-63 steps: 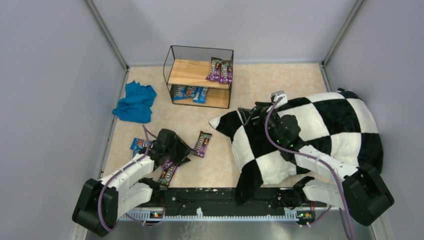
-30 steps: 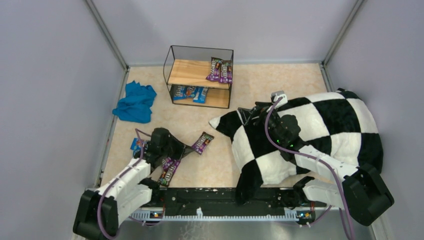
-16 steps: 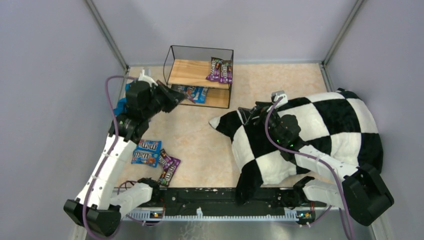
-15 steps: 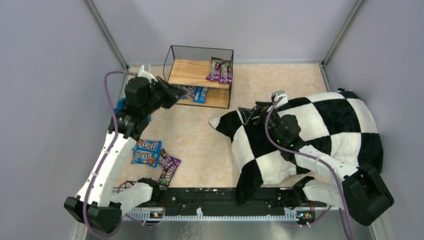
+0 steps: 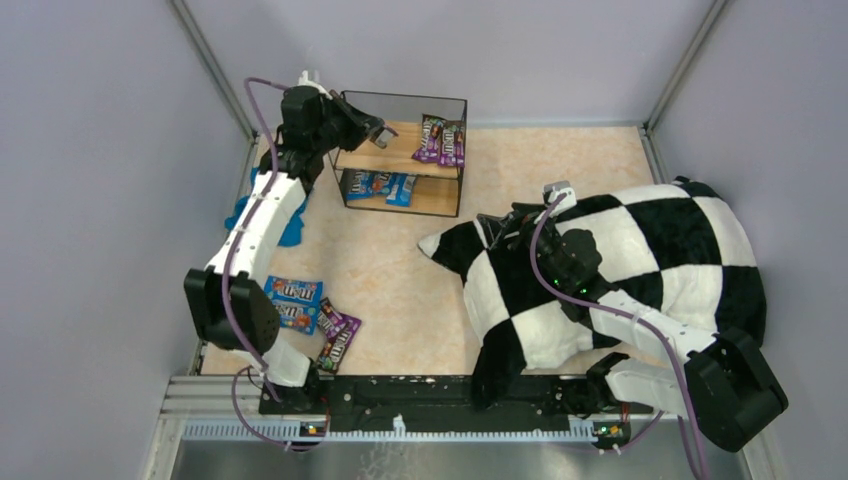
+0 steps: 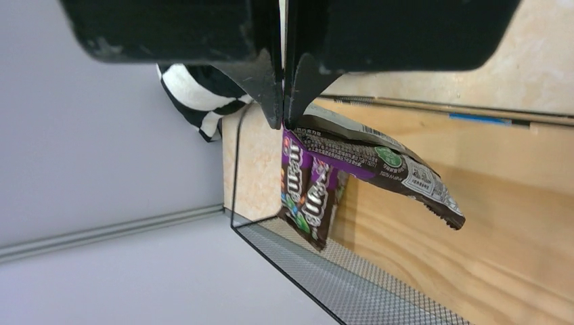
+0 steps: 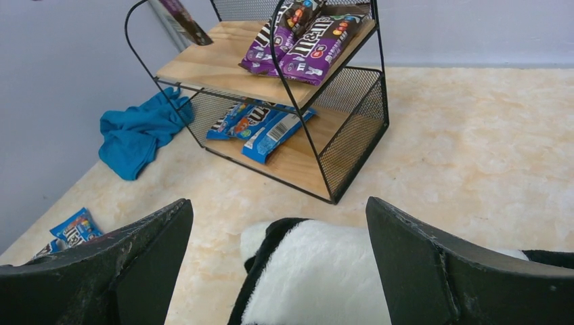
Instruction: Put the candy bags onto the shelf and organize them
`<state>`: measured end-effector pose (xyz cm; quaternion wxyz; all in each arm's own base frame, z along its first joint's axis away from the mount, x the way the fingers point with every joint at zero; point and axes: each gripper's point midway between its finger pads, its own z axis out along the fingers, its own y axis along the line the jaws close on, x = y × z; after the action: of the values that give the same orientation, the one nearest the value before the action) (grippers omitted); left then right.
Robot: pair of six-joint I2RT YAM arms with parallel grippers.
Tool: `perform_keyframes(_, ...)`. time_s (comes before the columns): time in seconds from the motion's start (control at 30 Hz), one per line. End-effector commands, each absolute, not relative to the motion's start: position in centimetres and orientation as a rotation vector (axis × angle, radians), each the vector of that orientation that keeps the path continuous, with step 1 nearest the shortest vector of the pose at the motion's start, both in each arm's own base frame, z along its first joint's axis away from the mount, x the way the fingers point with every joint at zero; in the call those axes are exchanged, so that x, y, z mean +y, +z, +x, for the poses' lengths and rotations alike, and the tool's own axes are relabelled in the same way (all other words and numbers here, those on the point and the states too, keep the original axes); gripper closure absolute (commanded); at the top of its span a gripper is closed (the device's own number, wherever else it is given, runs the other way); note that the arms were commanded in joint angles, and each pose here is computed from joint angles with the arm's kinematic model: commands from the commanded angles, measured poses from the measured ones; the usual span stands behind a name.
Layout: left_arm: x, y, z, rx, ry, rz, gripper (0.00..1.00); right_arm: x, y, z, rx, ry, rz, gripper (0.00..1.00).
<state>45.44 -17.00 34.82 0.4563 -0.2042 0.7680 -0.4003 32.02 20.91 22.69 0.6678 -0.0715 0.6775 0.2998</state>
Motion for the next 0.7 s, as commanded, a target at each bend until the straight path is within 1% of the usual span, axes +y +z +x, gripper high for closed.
perform_keyframes(0.0,-17.9,38.1,48.9,1.745,-1.095,-0.442,1.00,20.1,25.0,32.2,1.450,0.663,-0.143,0.01)
perform_keyframes(0.1,-18.6,36.6,50.5,1.751,-1.146,-0.451,1.00,20.1,25.1,32.2,1.448,0.668,-0.143,0.01)
perform_keyframes(0.2,-19.3,35.3,51.0,1.755,-1.196,-0.454,1.00,20.2,25.0,32.2,1.449,0.669,-0.144,0.01)
perform_keyframes(0.47,-18.8,30.1,50.2,1.813,-1.208,-0.538,1.00,20.5,25.0,32.2,1.451,0.684,-0.148,0.01)
perform_keyframes(0.67,-18.4,28.4,49.8,1.823,-1.208,-0.577,1.00,20.4,24.9,32.2,1.454,0.684,-0.148,0.01)
